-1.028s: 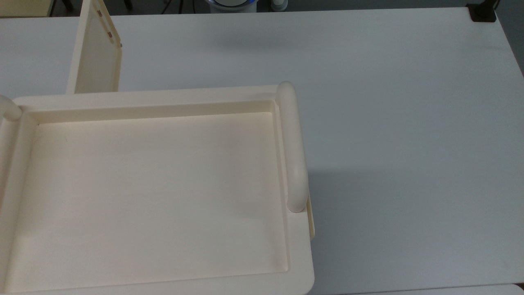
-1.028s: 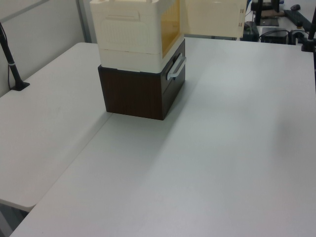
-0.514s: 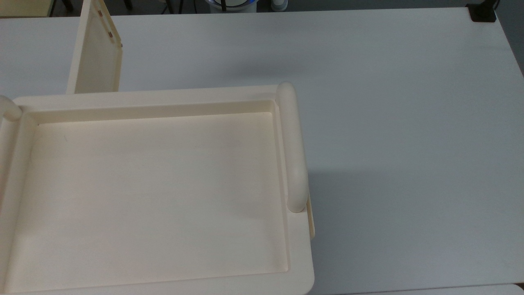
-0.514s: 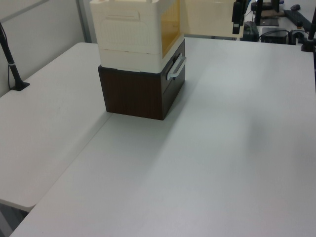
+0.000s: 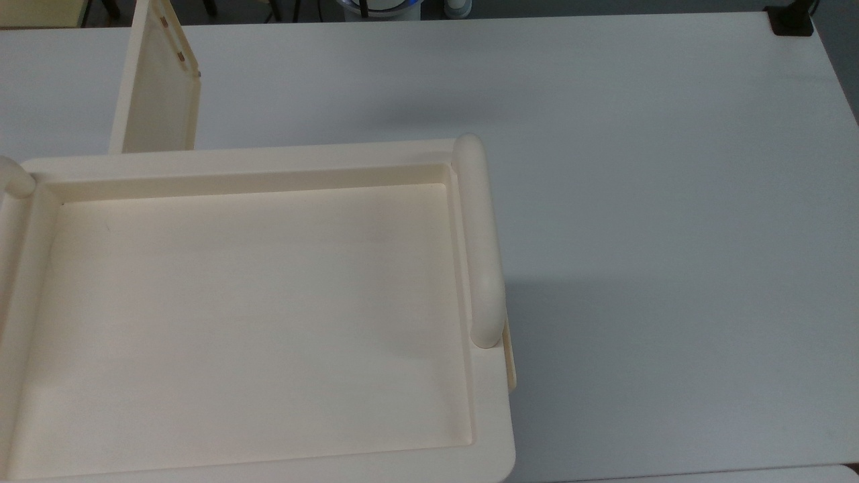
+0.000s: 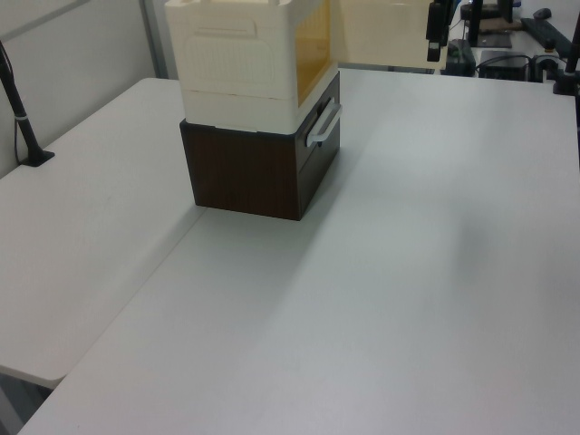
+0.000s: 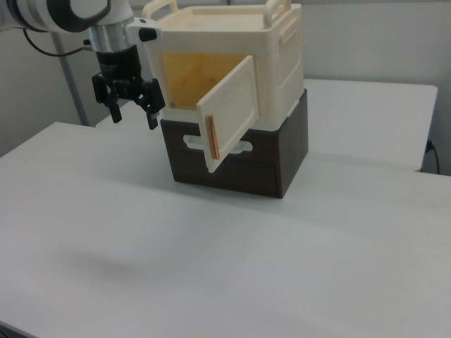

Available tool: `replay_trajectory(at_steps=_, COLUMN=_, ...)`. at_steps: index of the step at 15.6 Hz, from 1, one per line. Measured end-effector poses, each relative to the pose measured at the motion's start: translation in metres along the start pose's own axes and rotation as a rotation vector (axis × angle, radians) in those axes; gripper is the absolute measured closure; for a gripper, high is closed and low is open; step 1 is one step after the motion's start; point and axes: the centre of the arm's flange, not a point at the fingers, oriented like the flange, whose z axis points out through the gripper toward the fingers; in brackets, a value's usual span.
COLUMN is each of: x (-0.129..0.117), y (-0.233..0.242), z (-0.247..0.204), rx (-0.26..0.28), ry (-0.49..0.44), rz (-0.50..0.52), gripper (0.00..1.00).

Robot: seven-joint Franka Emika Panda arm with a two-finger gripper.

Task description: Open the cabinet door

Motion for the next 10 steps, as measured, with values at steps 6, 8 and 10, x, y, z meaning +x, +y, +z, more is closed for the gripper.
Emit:
replay_trajectory(at_steps=6, x=0.0037, y=0.0001, z=-0.0032, rx=-0.004, ry=0.036, rz=-0.001, gripper=0.0)
replay_trajectory(at_steps=8, x=0.006, y=0.0003, z=-0.005, rx=-0.006, ry=0.058, rz=-0.001, gripper=0.0)
replay_trajectory(at_steps=10, x=0.0063, y=0.0003, z=-0.0052, rx=-0.006, ry=0.06, rz=-0.001, gripper=0.0)
